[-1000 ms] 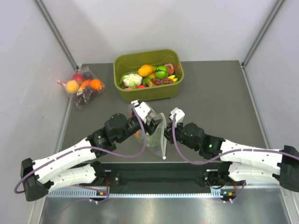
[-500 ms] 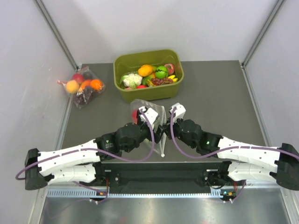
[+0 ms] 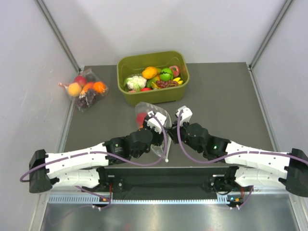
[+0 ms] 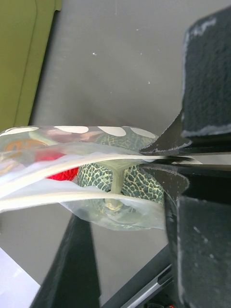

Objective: Open the zip-top bag and remove the fake food

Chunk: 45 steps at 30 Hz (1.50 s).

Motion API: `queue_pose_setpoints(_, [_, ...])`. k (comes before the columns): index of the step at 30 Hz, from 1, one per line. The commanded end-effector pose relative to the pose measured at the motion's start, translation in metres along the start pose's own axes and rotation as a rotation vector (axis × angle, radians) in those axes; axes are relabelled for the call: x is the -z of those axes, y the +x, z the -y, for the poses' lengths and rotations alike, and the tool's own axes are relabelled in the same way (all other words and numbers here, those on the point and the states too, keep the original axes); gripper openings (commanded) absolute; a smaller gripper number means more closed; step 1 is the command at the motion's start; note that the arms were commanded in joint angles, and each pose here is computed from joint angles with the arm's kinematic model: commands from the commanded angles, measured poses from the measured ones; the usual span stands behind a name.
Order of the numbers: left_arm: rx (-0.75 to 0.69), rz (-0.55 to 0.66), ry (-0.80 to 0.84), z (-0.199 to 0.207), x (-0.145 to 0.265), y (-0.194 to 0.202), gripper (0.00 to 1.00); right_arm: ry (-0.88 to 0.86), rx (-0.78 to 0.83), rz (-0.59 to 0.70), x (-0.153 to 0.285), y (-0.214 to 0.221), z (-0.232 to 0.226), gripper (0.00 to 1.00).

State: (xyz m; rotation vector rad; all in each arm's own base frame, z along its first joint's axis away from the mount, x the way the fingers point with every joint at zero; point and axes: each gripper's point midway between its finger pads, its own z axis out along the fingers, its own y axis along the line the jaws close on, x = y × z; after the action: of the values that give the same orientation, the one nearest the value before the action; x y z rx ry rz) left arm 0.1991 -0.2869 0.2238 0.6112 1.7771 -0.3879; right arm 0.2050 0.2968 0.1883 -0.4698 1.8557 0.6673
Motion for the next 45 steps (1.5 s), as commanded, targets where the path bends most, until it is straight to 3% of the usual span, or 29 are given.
queue_pose_setpoints(1, [0.019, 0.027, 0.002, 0.003, -0.001, -0.014, 0.54, -0.013, -0.049, 0.09, 0.004, -0.033, -0.005, 0.0])
queue_pose_setpoints(5, [0.025, 0.03, -0.022, -0.003, 0.002, -0.015, 0.06, 0.009, -0.041, 0.072, 0.006, -0.027, 0.0, 0.0])
queue_pose_setpoints(6, [0.024, 0.029, -0.039, -0.007, 0.004, -0.014, 0.01, 0.023, -0.043, 0.071, 0.007, -0.026, 0.004, 0.0])
queue_pose_setpoints(17, [0.063, 0.041, -0.129, -0.047, 0.042, -0.017, 0.0, 0.166, -0.065, -0.001, 0.015, 0.007, 0.052, 0.0])
queue_pose_setpoints(20, [0.054, 0.027, -0.127, -0.047, 0.042, -0.013, 0.0, 0.175, -0.06, -0.012, 0.014, 0.011, 0.054, 0.05])
queue_pose_setpoints(22, [0.052, 0.026, -0.119, -0.043, 0.038, -0.012, 0.0, 0.175, -0.066, -0.019, 0.013, 0.013, 0.054, 0.14])
queue_pose_setpoints(24, [0.047, 0.022, -0.109, -0.039, 0.034, -0.009, 0.0, 0.172, -0.062, -0.054, 0.013, 0.022, 0.054, 0.31])
queue_pose_setpoints(27, [0.058, 0.036, -0.086, -0.029, 0.025, -0.011, 0.0, 0.145, -0.084, -0.067, 0.012, 0.028, 0.049, 0.44])
queue_pose_setpoints(29, [0.063, 0.043, -0.082, -0.025, 0.02, -0.013, 0.0, 0.136, -0.104, -0.077, 0.013, 0.033, 0.047, 0.46])
queue_pose_setpoints(39, [0.062, 0.054, -0.047, -0.01, 0.007, -0.021, 0.0, 0.057, -0.134, 0.087, 0.056, -0.026, 0.025, 0.53])
queue_pose_setpoints(45, [0.04, 0.043, -0.029, -0.004, 0.003, -0.022, 0.0, -0.201, 0.004, 0.108, 0.076, -0.042, -0.035, 0.54])
